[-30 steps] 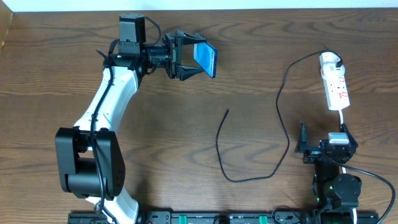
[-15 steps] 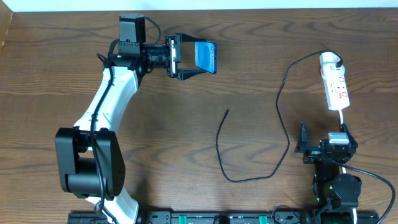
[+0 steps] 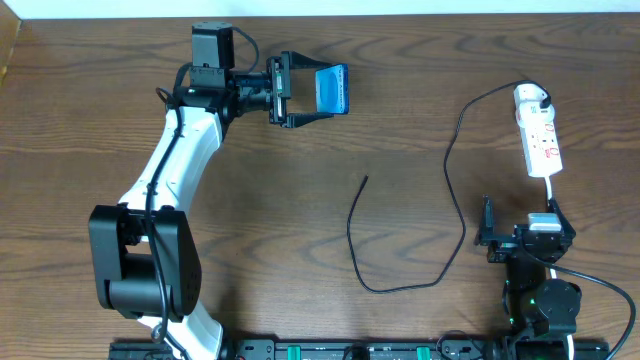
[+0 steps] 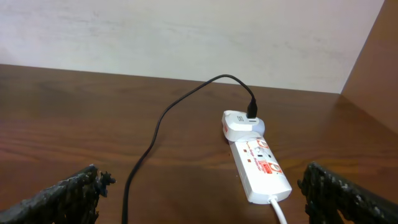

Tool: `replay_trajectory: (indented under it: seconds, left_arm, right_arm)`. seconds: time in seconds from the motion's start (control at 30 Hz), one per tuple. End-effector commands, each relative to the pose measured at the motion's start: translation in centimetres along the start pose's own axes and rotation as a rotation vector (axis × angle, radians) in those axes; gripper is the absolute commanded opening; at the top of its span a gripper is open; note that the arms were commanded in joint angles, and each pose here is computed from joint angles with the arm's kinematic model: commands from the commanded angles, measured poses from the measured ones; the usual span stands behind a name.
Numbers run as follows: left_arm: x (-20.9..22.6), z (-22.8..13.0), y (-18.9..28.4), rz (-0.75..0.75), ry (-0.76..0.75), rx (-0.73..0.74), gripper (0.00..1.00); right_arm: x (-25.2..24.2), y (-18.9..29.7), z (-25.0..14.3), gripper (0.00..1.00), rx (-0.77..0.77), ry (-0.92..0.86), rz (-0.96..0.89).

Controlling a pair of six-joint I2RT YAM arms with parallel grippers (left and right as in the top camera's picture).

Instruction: Plug charger to phone and switch on socket

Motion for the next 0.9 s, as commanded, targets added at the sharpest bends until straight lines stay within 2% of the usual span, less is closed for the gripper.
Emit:
replay_trajectory:
  seconds: [0.0, 0.87]
  left_arm:
    - [-0.16, -2.03, 0.48, 0.015, -0.022, 0.053, 0.07]
    - [-0.16, -2.02, 0.48, 0.015, 0.008, 0.052, 0.07]
  right_arm:
    - [0.01, 0.00, -0.10, 0.99, 0.000, 0.013, 0.000]
    - [0.01, 0.00, -0.10, 0.99, 0.000, 0.013, 0.000]
Point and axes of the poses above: each gripper's point midway between its finger pads, its own y axis back along the fingers, its own x axis along the line the jaws close on, z = x × y, the point moved 9 cm from there along y, back along the fingers, and after that the axes turned 10 degrees about y, right-handed, at the moved point
